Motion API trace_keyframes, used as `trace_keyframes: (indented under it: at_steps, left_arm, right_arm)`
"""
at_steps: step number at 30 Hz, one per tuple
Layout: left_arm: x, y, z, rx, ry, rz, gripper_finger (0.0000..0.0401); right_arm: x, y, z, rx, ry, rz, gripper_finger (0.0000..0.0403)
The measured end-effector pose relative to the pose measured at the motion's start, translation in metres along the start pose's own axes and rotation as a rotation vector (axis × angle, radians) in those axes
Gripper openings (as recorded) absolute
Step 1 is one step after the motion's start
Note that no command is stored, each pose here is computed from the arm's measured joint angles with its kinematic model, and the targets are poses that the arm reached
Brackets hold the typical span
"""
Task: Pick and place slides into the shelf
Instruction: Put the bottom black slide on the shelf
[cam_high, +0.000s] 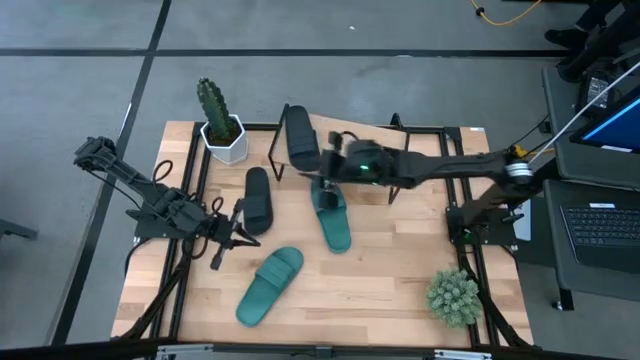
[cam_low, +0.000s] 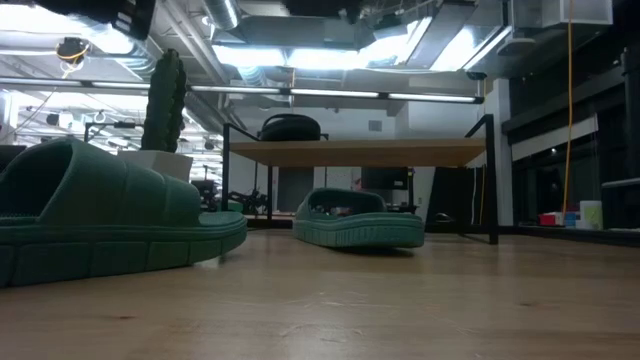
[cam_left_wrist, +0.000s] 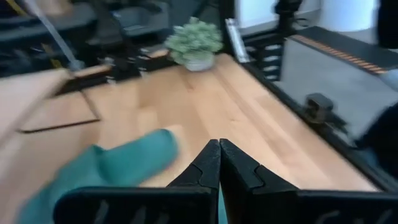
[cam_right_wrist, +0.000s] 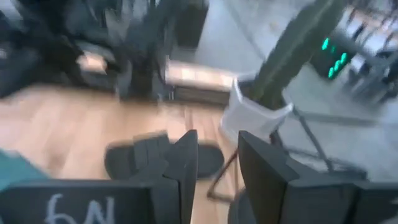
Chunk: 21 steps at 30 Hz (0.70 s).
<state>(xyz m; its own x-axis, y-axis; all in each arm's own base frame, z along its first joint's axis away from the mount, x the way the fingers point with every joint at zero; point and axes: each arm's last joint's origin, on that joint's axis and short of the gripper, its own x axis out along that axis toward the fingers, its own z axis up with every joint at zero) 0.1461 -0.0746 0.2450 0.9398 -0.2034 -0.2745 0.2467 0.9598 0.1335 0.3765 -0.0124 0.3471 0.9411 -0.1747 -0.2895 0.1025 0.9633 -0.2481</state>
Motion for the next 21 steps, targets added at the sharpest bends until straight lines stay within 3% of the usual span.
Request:
trace_keyframes:
  at_steps: [4, 11, 15, 21]
  left_arm:
    - [0.0, 0.006, 0.004, 0.067, -0.031, 0.133, 0.0]
    - [0.004, 0.022, 0.019, 0.15, -0.158, 0.236, 0.0]
    - [0.015, 0.041, 0.021, 0.132, -0.122, 0.351, 0.0]
    - [0.039, 0.075, 0.043, 0.111, -0.045, 0.49, 0.0]
  right_arm:
    - [-0.033, 0.017, -0.02, -0.001, -0.082, 0.032, 0.0116]
    - [-0.072, 0.038, -0.076, 0.035, -0.189, 0.073, 0.0116]
    - [-0.089, 0.039, -0.095, 0.073, -0.244, 0.072, 0.0116]
    - [-0.106, 0.038, -0.116, 0.094, -0.242, 0.073, 0.0116]
